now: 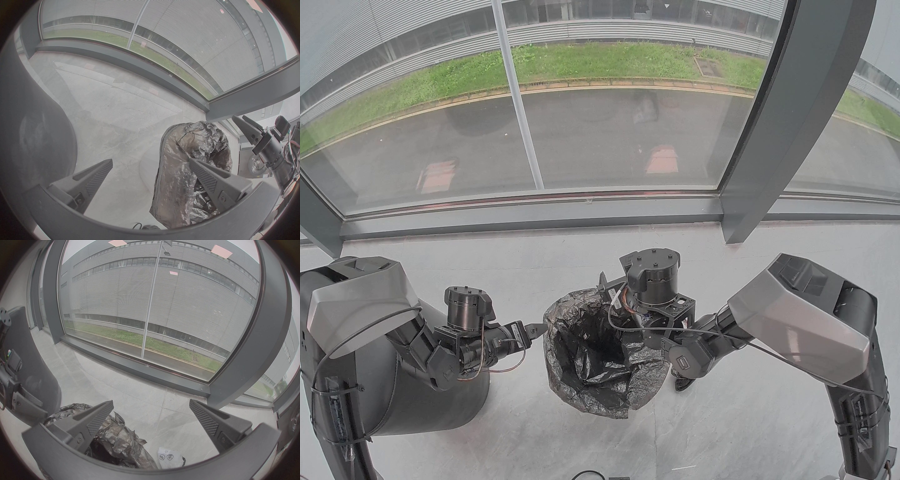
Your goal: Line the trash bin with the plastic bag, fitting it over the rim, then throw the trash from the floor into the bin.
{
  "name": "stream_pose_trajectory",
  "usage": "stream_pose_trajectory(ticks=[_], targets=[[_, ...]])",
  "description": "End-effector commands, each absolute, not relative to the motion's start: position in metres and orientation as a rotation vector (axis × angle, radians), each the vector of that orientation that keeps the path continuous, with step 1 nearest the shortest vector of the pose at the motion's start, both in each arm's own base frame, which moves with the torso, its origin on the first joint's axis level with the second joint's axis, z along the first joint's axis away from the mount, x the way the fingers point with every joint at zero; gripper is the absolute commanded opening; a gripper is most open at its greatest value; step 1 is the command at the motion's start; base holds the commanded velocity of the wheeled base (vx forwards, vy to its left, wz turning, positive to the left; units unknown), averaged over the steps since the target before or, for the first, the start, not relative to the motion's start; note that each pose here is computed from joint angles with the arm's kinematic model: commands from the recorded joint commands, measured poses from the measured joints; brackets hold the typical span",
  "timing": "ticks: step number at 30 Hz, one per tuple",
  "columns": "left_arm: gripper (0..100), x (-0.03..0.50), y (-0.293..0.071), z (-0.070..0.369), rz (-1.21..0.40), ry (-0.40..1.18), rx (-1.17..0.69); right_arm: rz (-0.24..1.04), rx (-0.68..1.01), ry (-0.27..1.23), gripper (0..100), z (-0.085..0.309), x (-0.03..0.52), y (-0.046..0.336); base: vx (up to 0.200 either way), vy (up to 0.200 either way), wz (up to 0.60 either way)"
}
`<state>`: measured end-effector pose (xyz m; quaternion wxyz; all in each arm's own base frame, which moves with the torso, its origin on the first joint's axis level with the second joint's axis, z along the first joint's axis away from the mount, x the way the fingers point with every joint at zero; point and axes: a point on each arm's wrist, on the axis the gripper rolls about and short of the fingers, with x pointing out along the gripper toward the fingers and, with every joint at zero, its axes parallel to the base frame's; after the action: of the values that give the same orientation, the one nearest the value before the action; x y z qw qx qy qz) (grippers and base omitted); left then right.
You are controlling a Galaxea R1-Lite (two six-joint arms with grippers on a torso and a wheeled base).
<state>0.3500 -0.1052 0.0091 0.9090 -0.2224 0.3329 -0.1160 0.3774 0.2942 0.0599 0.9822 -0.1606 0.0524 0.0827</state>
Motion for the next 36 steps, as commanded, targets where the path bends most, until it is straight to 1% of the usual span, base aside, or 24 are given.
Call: stream_pose_trajectory(ticks=[1,2,4,5,6,8,10,12,16,18,20,21,23,25,26,28,32,36], targets=[[100,0.337,-0.1,0.032,-0.241,0.647,-0.469,0.176,-0.295,0.08,100,0.092,0.359,0.287,0.0,0.0,0.0],[100,0.327,-0.099,0.05,-0.257,0.614,-0.475,0.176,-0.274,0.074,100,0.107,0.35,0.281,0.0,0.0,0.0],[100,0.317,-0.098,0.068,-0.274,0.578,-0.475,0.172,-0.262,0.06,100,0.121,0.343,0.274,0.0,0.0,0.0],[100,0.316,-0.098,0.069,-0.276,0.575,-0.475,0.172,-0.262,0.06,100,0.121,0.342,0.273,0.0,0.0,0.0],[100,0.304,-0.097,0.086,-0.296,0.538,-0.477,0.16,-0.257,0.054,100,0.132,0.334,0.265,0.0,0.0,0.0],[100,0.289,-0.094,0.105,-0.316,0.488,-0.474,0.154,-0.246,0.039,100,0.147,0.325,0.255,0.0,0.0,0.0],[100,0.28,-0.092,0.116,-0.329,0.46,-0.469,0.149,-0.24,0.031,100,0.155,0.32,0.249,0.0,0.0,0.0],[100,0.258,-0.085,0.141,-0.353,0.385,-0.457,0.135,-0.239,0.03,100,0.167,0.31,0.234,0.0,0.0,0.0],[100,0.238,-0.077,0.157,-0.364,0.334,-0.428,0.14,-0.26,0.064,100,0.165,0.299,0.225,0.0,0.0,0.0],[100,0.216,-0.067,0.171,-0.361,0.295,-0.42,0.159,-0.252,0.08,100,0.164,0.286,0.224,0.0,0.0,0.0],[100,0.214,-0.067,0.172,-0.363,0.292,-0.42,0.163,-0.247,0.078,100,0.165,0.284,0.224,0.0,0.0,0.0],[100,0.189,-0.057,0.184,-0.361,0.257,-0.425,0.209,-0.24,0.083,100,0.169,0.268,0.231,0.0,0.0,0.0],[100,0.178,-0.054,0.188,-0.361,0.25,-0.424,0.219,-0.256,0.103,100,0.167,0.262,0.23,0.0,0.0,0.0],[100,0.152,-0.046,0.199,-0.37,0.224,-0.426,0.224,-0.331,0.214,100,0.158,0.256,0.223,0.0,0.0,0.0],[100,0.143,-0.044,0.202,-0.373,0.218,-0.427,0.219,-0.345,0.258,100,0.152,0.256,0.22,0.0,0.0,0.0],[100,0.122,-0.038,0.209,-0.379,0.186,-0.431,0.188,-0.298,0.308,100,0.148,0.266,0.211,0.0,0.0,0.0],[100,0.094,-0.03,0.215,-0.386,0.142,-0.43,0.178,-0.268,0.324,100,0.146,0.282,0.201,0.0,0.0,0.0],[100,0.051,-0.017,0.212,-0.374,0.123,-0.368,0.159,-0.273,0.355,100,0.14,0.29,0.193,0.0,0.0,0.0]])
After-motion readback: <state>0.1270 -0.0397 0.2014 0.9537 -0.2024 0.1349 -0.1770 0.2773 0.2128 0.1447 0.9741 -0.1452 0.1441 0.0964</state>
